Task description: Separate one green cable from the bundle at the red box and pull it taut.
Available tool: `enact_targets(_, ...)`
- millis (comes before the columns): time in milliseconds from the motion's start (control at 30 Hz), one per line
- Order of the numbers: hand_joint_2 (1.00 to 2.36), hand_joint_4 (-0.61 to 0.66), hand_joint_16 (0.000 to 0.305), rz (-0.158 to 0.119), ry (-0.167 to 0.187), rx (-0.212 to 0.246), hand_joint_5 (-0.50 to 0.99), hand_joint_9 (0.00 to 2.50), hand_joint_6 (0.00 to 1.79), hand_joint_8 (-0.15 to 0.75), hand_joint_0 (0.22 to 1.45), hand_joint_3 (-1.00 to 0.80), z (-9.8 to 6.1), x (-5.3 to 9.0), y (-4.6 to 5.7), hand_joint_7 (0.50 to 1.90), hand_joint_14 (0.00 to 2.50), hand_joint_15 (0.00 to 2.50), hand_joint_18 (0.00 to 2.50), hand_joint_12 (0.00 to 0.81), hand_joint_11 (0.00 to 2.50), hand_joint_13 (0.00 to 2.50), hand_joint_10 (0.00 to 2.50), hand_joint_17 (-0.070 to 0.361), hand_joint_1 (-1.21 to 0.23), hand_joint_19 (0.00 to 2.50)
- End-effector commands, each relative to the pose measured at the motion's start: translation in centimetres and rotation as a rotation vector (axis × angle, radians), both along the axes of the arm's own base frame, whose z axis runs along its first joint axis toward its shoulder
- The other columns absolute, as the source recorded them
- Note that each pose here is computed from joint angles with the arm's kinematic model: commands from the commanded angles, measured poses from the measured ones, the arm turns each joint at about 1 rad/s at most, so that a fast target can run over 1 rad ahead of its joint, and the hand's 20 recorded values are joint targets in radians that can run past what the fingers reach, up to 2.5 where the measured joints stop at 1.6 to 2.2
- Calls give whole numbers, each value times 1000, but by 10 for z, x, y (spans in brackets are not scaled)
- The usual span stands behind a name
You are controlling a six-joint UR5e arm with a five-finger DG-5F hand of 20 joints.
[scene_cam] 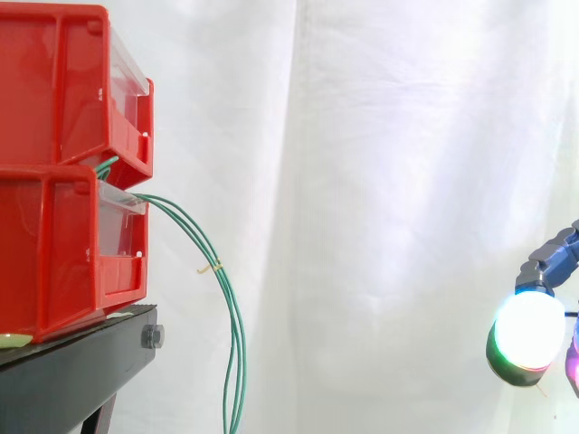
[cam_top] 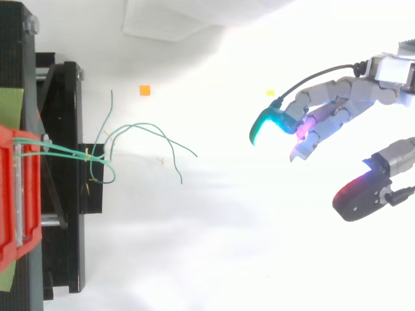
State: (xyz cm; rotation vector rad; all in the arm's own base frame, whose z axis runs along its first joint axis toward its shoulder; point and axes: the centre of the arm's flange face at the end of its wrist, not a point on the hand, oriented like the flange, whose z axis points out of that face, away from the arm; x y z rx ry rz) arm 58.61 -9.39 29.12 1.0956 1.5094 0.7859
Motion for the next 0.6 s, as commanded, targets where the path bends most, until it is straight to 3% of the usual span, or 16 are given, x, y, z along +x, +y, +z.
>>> enact_targets(0, 1000, 219, 43, -1, -2, 0, -181, 858, 502, 261, 477, -500, 1, 0, 0, 702, 12, 343, 535, 312, 320, 595, 9, 96, -526, 692)
enact_targets(567, 1000, 218, 41, -1, 0, 0, -179, 902, 502, 254, 482, -500, 0, 0, 0, 699, 12, 360, 577, 305, 333, 665, 9, 93, -524, 711)
